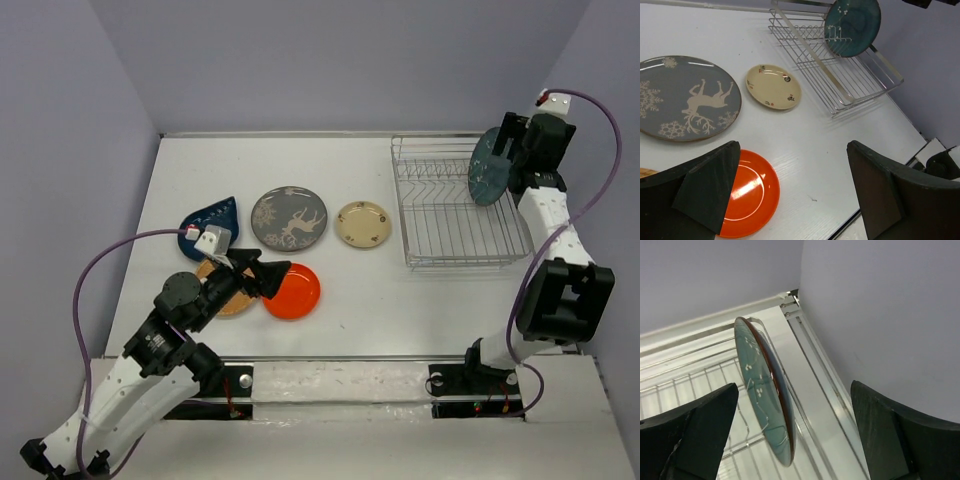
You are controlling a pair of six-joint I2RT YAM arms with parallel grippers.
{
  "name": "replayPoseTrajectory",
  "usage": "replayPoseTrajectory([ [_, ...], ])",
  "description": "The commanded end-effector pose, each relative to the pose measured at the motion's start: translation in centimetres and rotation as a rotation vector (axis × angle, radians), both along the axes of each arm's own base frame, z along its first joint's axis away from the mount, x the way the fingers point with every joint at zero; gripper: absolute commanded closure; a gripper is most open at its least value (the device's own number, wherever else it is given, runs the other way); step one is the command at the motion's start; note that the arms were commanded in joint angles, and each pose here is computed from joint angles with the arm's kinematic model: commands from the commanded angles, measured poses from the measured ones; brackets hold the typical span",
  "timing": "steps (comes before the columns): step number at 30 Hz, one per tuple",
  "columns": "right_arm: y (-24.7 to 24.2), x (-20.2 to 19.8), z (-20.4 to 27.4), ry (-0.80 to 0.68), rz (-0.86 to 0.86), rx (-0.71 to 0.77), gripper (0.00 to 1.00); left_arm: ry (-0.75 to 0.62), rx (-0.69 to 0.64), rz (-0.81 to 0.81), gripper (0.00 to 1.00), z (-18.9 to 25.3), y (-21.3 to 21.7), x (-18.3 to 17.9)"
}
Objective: Load the plates into the dish rack
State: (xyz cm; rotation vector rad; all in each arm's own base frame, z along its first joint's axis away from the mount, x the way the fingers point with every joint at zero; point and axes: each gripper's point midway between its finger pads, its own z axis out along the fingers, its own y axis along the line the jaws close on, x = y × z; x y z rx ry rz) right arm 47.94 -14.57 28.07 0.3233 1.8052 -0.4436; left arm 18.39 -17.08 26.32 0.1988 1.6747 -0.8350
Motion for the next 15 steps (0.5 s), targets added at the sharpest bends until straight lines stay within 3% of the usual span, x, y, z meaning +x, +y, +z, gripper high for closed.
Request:
replayPoseTrajectory([
  [1,0.5,-2.5,5.4,-0.254,-0.088,0.173,0.00,0.019,-0.075,0.054,0.01,1.7,0.2,0.7],
  [7,3.4,-6.5,5.3,-0.311,-0.065,0.386,0.00,0.126,-0.051,0.063,0.01,-0.1,-0.8,1.7],
  [10,8.0,-8.9,5.4,-0.355,0.067,0.541,0.04,0.173,-0.054,0.074,0.01,-0.4,-1.3,2.4],
  [15,17.0,-13.5,6.0,-0.390,0.342,0.660,0.13,0.246,-0.134,0.124,0.01,-1.5,-1.9,3.5],
])
